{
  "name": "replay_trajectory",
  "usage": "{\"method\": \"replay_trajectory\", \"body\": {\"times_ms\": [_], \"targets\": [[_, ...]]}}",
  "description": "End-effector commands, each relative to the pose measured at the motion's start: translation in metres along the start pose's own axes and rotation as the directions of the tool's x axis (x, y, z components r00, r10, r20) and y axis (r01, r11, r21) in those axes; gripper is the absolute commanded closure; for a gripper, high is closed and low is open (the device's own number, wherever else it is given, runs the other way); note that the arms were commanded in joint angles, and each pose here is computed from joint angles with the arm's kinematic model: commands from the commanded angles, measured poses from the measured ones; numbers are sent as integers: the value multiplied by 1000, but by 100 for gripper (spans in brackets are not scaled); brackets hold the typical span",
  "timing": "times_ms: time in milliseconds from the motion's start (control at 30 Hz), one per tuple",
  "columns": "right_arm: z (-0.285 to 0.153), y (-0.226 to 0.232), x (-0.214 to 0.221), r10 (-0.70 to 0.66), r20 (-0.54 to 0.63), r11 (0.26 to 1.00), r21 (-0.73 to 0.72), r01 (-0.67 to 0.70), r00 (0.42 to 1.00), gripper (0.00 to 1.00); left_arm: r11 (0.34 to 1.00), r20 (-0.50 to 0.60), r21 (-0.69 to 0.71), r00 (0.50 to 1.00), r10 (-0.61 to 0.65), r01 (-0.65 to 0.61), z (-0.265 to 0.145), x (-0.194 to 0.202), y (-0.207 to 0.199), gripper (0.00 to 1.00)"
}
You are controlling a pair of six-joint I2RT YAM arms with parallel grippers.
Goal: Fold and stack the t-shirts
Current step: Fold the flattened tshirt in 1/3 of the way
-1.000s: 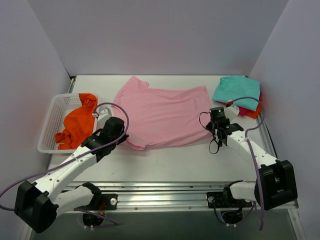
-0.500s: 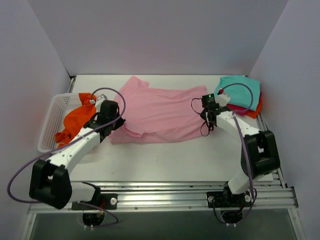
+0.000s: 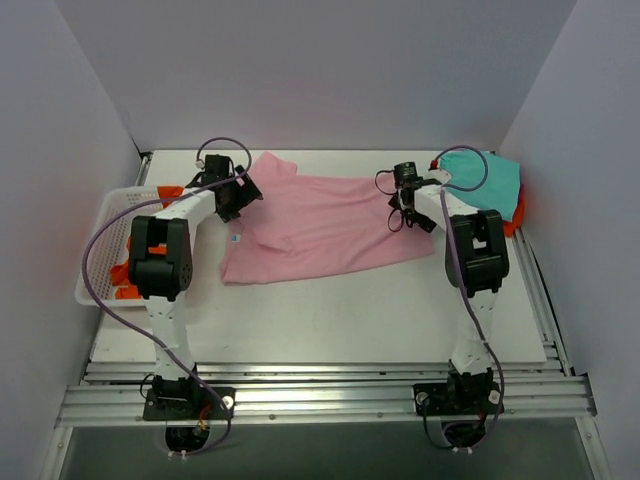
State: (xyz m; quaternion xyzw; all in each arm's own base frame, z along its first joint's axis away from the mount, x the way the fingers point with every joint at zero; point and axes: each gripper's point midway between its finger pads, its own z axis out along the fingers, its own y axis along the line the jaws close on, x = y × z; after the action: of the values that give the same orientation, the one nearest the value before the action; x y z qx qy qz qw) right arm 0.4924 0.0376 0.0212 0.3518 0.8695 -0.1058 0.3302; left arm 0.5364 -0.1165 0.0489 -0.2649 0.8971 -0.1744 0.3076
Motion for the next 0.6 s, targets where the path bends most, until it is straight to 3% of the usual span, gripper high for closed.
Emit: {"method": "replay_trajectory", "body": {"times_ms": [0, 267, 333, 400, 433, 567], "targets": [[-37, -12, -49, 55, 121, 997, 38, -60, 991, 0, 997, 25, 66, 999, 46, -48, -37, -11, -13, 6], [-94, -40, -72, 134, 219, 991, -27, -132, 966, 0, 993, 170, 84, 983, 65, -80, -113, -39, -26, 6], [-105, -50, -65, 146, 220, 989, -56, -137, 964, 0, 992, 165, 80, 983, 82, -96, -122, -26, -26, 6], [-104, -52, -47, 137, 187, 988, -95, -121, 973, 7, 993, 222, 65, 971, 87, -103, -141, -25, -28, 6], [-110, -49, -46, 145, 183, 983, -136, -121, 972, 15, 993, 211, 54, 974, 87, -101, -140, -13, -20, 6], [-101, -36, -19, 140, 122, 966, -236, -108, 983, 100, 992, 229, 89, 971, 65, -87, -157, 17, -18, 5]]}}
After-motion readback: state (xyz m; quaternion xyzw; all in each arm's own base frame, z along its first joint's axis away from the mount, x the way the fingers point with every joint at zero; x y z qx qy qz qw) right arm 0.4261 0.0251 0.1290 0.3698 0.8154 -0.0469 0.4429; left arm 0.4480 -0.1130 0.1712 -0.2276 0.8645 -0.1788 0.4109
